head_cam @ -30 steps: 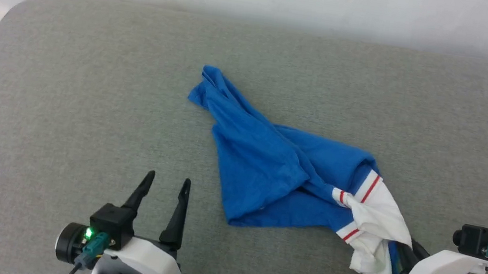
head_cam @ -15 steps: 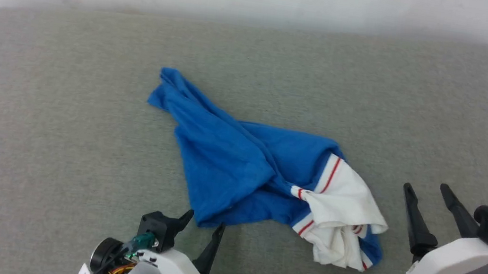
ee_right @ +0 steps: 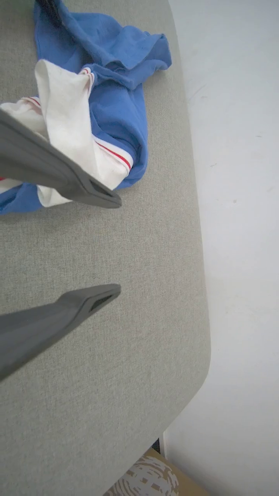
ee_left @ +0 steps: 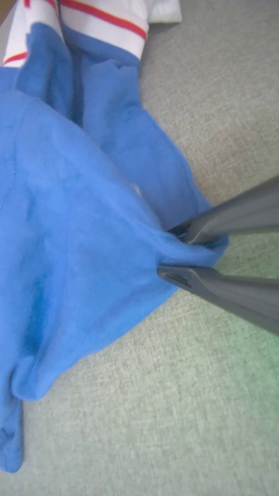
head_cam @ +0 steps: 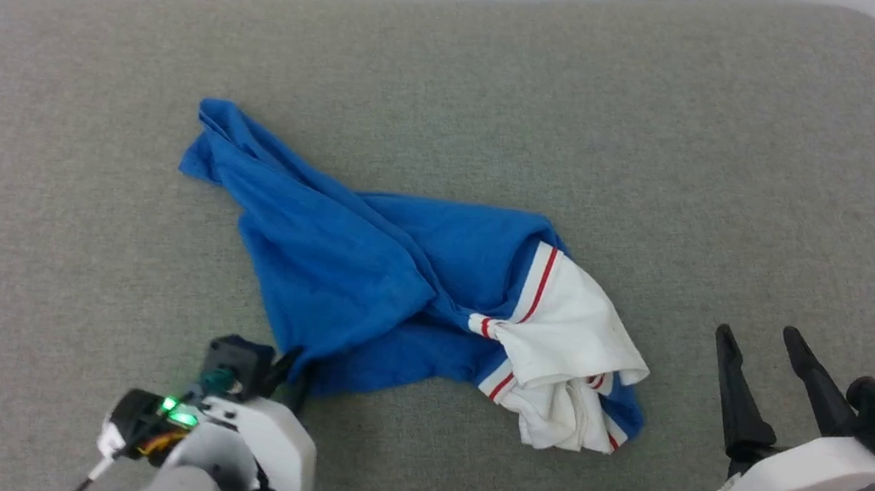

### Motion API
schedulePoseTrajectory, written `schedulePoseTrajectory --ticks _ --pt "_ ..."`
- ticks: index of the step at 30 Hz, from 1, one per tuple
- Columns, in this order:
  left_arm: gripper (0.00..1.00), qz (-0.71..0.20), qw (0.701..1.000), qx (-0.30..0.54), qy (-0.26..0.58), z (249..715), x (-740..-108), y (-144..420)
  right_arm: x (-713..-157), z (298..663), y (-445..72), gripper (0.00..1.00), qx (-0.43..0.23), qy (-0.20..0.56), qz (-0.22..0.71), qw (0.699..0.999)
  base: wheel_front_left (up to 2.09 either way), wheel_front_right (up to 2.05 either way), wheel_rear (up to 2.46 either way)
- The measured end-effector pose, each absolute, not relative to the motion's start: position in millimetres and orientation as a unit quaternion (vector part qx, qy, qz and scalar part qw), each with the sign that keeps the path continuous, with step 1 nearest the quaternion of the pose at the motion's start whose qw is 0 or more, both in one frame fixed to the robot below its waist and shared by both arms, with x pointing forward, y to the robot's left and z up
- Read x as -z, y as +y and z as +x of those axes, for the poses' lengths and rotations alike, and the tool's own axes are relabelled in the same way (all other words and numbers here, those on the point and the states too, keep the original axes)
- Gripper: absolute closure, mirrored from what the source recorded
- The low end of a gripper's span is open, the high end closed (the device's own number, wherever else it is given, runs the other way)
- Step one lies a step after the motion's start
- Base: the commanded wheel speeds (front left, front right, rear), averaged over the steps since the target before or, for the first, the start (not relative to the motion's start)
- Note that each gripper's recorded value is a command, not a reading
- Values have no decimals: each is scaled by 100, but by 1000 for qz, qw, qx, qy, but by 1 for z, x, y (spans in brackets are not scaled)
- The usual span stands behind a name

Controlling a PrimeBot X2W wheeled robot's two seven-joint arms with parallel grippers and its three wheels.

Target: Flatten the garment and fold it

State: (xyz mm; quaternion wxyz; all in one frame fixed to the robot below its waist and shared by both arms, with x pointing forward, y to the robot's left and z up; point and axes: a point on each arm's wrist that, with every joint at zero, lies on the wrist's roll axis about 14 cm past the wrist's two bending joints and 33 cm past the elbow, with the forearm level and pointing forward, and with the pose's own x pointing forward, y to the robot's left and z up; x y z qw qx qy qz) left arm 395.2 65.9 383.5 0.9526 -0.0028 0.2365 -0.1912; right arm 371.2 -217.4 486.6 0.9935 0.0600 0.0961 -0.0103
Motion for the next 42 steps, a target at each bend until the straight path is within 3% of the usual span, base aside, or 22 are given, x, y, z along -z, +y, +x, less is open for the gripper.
schedulePoseTrajectory --ticks 4,10,16,17,18,21,27,34,42 --pt "100 -14 967 168 191 415 -403 83 -481 369 -219 0 14 104 55 993 0 0 0" --pt "100 -14 993 100 56 469 -477 134 -480 371 -208 0 -3 106 47 993 0 0 0" --pt "100 -15 999 15 -44 514 -540 193 -470 373 -198 0 -17 123 47 991 0 0 0" --pt "70 -11 999 10 -35 517 -535 197 -467 373 -196 0 -20 130 47 990 0 0 0" --pt "0 -6 1000 5 -12 518 -523 201 -464 373 -193 0 -23 134 48 990 0 0 0" --pt "0 -1 999 0 36 516 -493 207 -458 372 -187 0 -32 144 48 988 0 0 0" --pt "0 -8 999 -2 31 506 -485 206 -462 382 -171 0 -63 137 40 988 0 0 0" --pt "0 -22 1000 7 -7 469 -500 199 -470 385 -111 0 -188 133 6 973 0 0 0" --pt "0 -12 999 31 -21 401 -501 177 -466 375 -39 0 -342 149 -56 926 0 0 0"
